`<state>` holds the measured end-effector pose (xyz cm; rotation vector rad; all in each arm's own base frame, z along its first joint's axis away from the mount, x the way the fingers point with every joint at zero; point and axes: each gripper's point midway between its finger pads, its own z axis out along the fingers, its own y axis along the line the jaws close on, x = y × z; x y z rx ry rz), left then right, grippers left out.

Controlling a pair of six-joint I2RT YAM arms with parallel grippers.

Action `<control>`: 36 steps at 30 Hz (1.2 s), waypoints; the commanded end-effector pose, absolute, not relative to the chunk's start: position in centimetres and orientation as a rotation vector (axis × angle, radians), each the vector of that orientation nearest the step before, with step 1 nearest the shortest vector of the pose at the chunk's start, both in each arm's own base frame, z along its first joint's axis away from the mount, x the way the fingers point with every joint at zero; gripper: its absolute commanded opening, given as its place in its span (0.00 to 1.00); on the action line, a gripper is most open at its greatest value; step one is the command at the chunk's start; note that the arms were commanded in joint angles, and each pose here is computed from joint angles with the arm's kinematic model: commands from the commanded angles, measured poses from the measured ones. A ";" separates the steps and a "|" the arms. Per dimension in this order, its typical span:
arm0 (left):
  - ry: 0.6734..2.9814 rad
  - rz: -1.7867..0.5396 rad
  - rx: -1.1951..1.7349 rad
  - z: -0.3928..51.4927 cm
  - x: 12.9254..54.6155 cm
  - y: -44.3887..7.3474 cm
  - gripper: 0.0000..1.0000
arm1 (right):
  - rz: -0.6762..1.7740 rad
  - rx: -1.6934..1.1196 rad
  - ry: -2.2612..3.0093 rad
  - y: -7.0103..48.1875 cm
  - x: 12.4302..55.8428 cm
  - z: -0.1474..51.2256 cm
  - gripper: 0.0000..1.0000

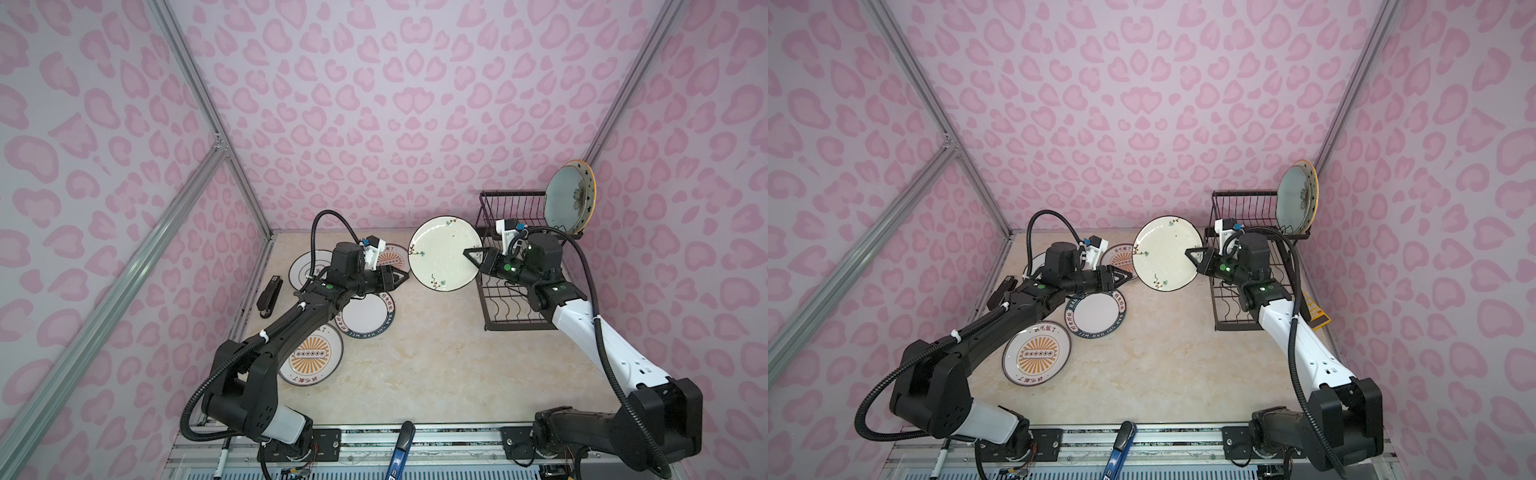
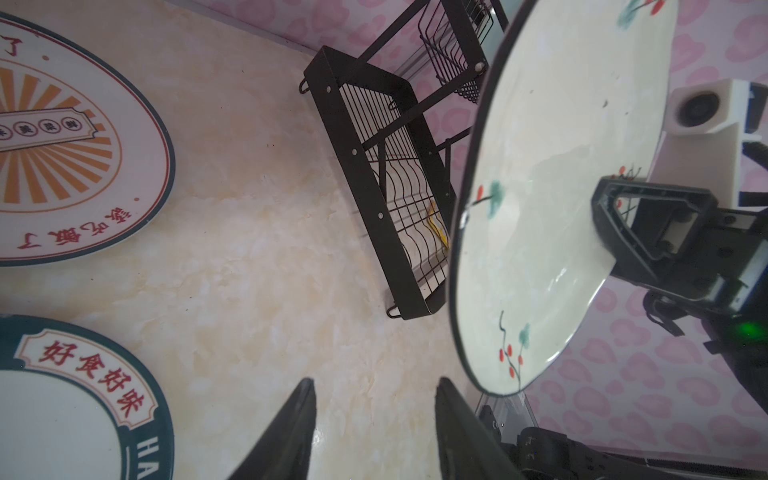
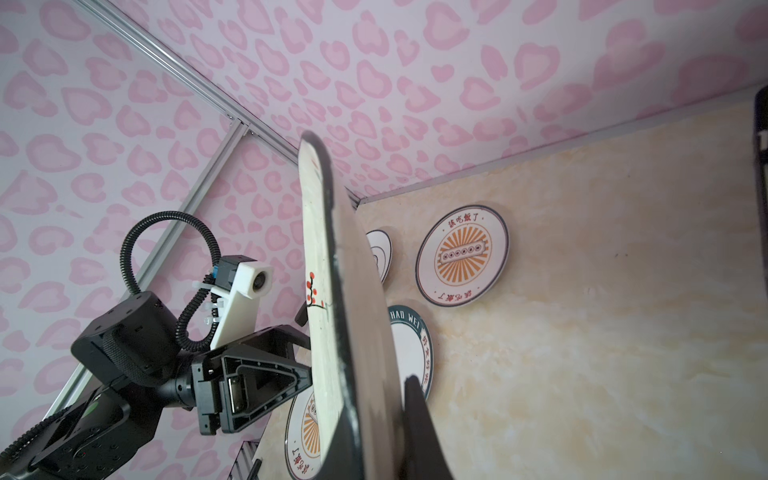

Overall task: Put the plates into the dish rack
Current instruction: 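Carry the cream berry plate over the rack's far slots with the right gripper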

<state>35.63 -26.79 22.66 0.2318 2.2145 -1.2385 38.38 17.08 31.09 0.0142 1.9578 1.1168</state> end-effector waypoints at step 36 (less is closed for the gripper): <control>2.196 -1.026 0.322 25.0 37.4 -25.8 0.45 | -0.202 0.109 1.692 -10.8 43.9 47.8 0.00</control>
